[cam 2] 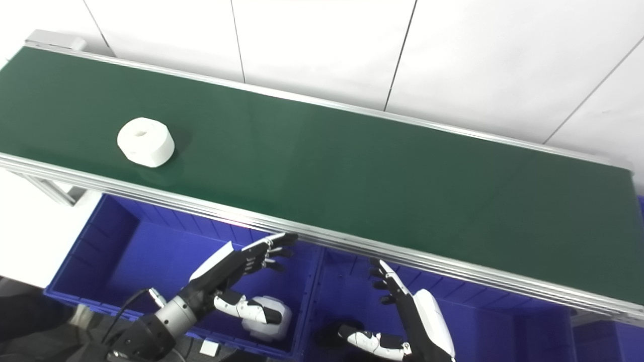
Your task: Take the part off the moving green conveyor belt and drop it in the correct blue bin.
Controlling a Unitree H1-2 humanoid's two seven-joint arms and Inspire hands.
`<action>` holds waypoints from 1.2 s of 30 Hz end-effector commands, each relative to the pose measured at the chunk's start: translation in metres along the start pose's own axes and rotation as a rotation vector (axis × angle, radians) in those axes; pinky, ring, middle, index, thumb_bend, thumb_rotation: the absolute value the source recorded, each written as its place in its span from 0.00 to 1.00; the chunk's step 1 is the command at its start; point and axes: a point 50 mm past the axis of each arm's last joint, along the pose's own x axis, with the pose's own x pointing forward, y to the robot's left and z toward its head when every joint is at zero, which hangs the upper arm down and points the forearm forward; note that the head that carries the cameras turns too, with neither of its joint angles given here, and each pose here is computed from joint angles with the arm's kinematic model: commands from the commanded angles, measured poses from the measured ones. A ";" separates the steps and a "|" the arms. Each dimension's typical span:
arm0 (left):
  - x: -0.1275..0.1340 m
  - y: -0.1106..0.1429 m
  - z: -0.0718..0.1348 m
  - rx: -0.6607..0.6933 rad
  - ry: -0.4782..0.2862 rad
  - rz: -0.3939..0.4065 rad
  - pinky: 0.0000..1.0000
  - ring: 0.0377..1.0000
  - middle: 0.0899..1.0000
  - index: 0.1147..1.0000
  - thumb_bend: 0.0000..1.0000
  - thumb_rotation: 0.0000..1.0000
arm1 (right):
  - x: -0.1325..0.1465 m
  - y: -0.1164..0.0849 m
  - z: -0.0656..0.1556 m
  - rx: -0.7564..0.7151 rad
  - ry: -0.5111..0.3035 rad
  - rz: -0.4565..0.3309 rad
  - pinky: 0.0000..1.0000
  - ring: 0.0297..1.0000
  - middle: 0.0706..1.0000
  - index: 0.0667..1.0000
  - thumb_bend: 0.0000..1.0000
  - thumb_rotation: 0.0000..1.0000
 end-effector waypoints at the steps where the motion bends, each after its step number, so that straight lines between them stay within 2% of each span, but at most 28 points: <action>1: 0.002 -0.001 0.005 0.013 -0.059 0.018 0.77 0.88 0.92 0.89 0.74 0.31 | -0.001 -0.003 0.005 0.007 -0.074 -0.021 0.68 0.79 0.84 0.90 0.69 0.19; 11: 0.004 -0.004 0.000 0.030 -0.086 0.006 0.76 0.88 0.94 0.90 0.70 0.29 | 0.000 -0.001 0.000 -0.007 -0.071 -0.015 0.67 0.78 0.83 0.89 0.70 0.18; 21: 0.008 0.002 0.001 -0.009 -0.145 0.036 0.77 0.88 0.93 0.90 0.73 0.31 | 0.006 0.006 -0.008 -0.007 -0.078 -0.013 0.66 0.77 0.82 0.88 0.72 0.18; 27: 0.011 0.020 0.025 -0.028 -0.214 0.063 0.78 0.89 0.93 0.90 0.75 0.34 | 0.010 0.007 -0.009 0.013 -0.092 -0.010 0.66 0.78 0.84 0.89 0.74 0.14; 32: 0.016 0.042 0.043 0.041 -0.264 0.082 0.76 0.88 0.92 0.89 0.74 0.35 | 0.014 0.008 -0.009 0.007 -0.093 -0.015 0.65 0.76 0.82 0.88 0.75 0.15; 36: 0.020 0.064 0.057 0.108 -0.280 0.106 0.79 0.90 0.94 0.90 0.74 0.37 | 0.017 0.009 -0.009 0.009 -0.094 -0.016 0.64 0.76 0.81 0.87 0.75 0.15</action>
